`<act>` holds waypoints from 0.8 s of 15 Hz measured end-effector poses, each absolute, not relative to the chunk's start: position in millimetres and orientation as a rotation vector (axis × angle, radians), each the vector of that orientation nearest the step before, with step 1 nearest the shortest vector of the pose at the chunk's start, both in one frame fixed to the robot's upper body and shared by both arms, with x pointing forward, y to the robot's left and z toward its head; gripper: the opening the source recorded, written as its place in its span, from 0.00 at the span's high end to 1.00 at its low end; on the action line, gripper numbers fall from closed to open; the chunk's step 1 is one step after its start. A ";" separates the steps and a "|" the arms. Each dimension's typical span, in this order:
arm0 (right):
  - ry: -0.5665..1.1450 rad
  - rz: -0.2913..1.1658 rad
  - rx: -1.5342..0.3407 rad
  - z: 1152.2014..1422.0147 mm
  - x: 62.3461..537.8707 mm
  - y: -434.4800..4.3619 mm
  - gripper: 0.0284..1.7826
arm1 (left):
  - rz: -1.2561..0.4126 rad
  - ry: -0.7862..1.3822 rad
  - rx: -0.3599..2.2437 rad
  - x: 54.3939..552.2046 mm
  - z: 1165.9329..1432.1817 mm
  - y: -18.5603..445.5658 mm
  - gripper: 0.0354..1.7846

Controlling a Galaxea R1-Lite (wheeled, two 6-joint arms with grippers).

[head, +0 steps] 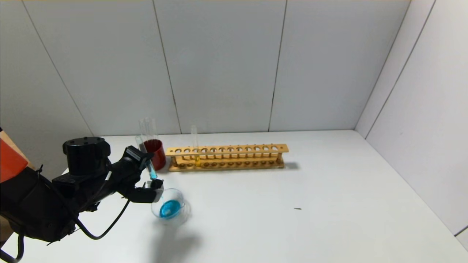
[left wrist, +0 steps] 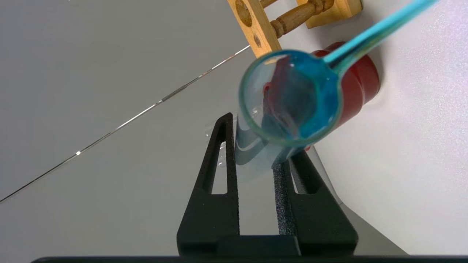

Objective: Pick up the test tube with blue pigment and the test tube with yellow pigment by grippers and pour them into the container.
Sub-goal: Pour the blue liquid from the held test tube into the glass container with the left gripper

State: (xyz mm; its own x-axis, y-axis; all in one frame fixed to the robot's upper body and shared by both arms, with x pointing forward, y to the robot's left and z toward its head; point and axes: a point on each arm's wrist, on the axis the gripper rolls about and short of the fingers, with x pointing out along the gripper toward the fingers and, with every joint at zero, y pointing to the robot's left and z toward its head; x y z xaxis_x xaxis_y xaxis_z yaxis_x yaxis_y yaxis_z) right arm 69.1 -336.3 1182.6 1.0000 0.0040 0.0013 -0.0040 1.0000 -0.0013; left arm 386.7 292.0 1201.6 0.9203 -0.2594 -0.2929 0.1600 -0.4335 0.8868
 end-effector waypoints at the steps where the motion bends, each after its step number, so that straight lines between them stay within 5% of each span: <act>1: -0.001 0.004 -0.001 1182.6 69.1 -336.3 0.02 | -0.471 -0.072 1.964 386.6 1201.5 292.0 0.84; 12: -0.001 0.004 -0.001 1182.6 69.1 -336.3 0.02 | -0.429 -0.081 1.978 386.4 1203.1 290.0 0.84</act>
